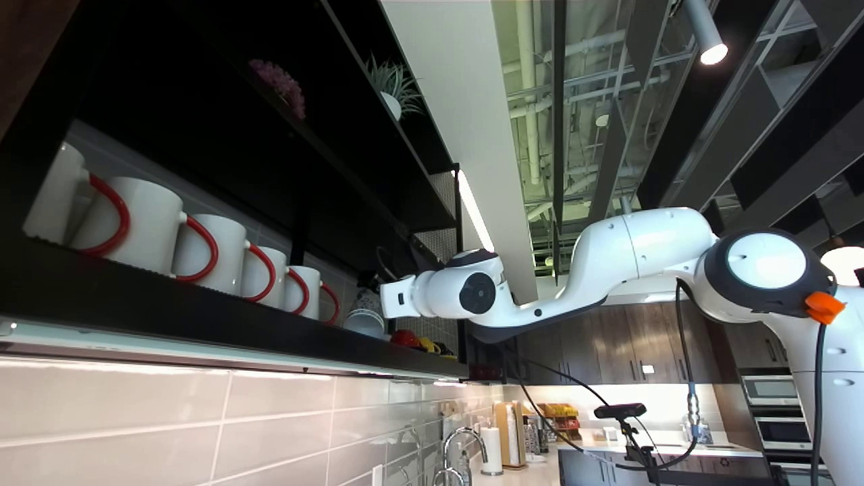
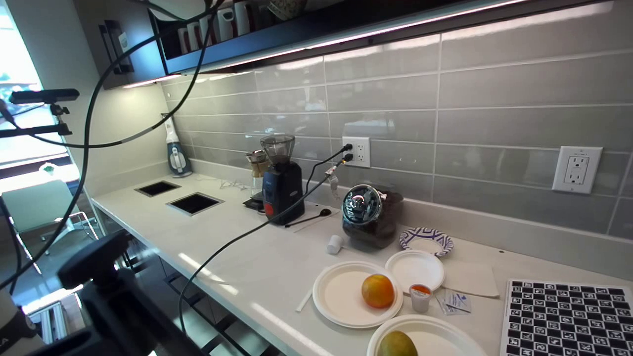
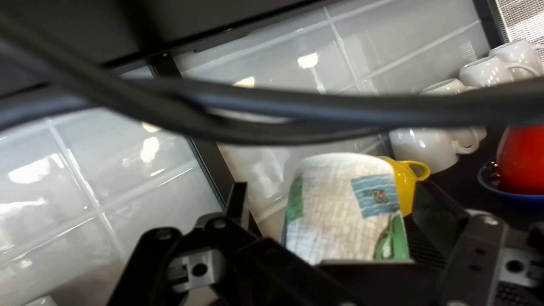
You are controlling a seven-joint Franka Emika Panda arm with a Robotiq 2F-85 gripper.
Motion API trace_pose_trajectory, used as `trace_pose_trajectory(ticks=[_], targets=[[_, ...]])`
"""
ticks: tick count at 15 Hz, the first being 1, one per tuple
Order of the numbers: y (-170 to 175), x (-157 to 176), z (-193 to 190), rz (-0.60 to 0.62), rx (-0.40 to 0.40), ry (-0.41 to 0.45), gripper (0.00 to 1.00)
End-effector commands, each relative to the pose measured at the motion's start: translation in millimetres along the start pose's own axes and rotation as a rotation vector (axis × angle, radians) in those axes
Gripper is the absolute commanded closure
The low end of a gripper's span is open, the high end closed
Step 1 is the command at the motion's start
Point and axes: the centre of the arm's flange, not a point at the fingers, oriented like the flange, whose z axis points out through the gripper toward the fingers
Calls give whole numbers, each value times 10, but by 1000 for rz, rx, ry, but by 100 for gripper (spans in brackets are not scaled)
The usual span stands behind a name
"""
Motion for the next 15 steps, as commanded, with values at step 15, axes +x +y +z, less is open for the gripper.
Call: trace_pose_trajectory(ticks=[15], targets=[[-176, -691, 211, 289, 147, 85, 0]])
